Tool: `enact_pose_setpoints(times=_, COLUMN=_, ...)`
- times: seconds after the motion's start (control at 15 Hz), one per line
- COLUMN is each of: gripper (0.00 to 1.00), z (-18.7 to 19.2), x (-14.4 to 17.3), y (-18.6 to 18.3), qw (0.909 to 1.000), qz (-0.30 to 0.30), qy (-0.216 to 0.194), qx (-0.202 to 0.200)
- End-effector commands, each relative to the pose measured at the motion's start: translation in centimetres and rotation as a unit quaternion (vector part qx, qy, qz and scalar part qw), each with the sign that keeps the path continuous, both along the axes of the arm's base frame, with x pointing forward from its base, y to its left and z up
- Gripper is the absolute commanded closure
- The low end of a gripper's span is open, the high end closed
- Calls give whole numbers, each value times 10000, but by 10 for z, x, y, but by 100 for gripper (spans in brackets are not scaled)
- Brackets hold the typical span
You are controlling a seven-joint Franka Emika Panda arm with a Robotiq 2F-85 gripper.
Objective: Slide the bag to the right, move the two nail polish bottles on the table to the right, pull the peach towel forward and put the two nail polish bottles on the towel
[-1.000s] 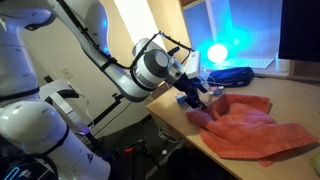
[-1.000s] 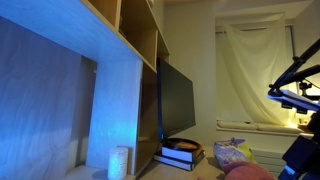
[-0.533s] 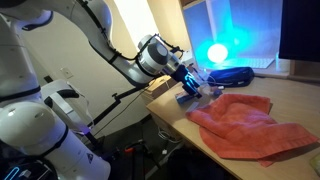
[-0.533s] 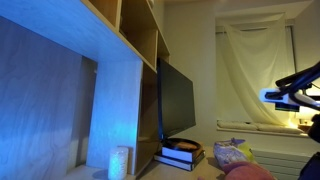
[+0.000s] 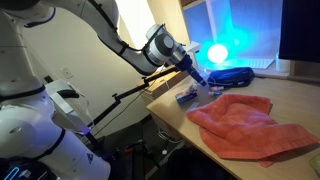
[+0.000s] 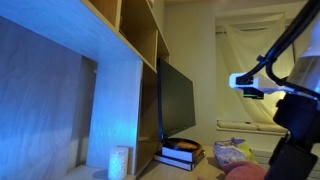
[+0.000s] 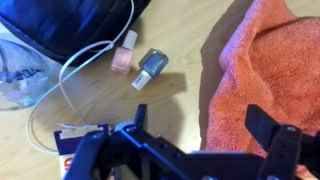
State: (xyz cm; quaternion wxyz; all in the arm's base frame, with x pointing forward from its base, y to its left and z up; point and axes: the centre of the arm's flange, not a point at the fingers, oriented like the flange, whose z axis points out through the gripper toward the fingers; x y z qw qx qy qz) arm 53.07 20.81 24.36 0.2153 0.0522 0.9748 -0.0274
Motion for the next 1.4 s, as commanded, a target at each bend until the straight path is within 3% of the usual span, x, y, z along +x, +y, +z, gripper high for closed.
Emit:
enact_pose_setpoints(times=0.0, gripper=0, z=6, x=29, y=2, qw=9995, qz=236, qy=211, qx=65)
enact_pose_setpoints(times=0.07, gripper=0, z=-1, x=10, y=2, qw=9998, qz=153, qy=88, qx=77)
enact_pose_setpoints(times=0.47, gripper=0, z=-5, x=16, y=1, qw=9996, qz=180, qy=144, qx=162)
enact_pose_setpoints(times=1.0, gripper=0, z=-30, x=43, y=42, qw=9978, qz=297, qy=157, qx=576)
enact_pose_setpoints(times=1.33, gripper=0, z=-43, x=65, y=50, qw=9973, qz=-90, qy=99, qx=720)
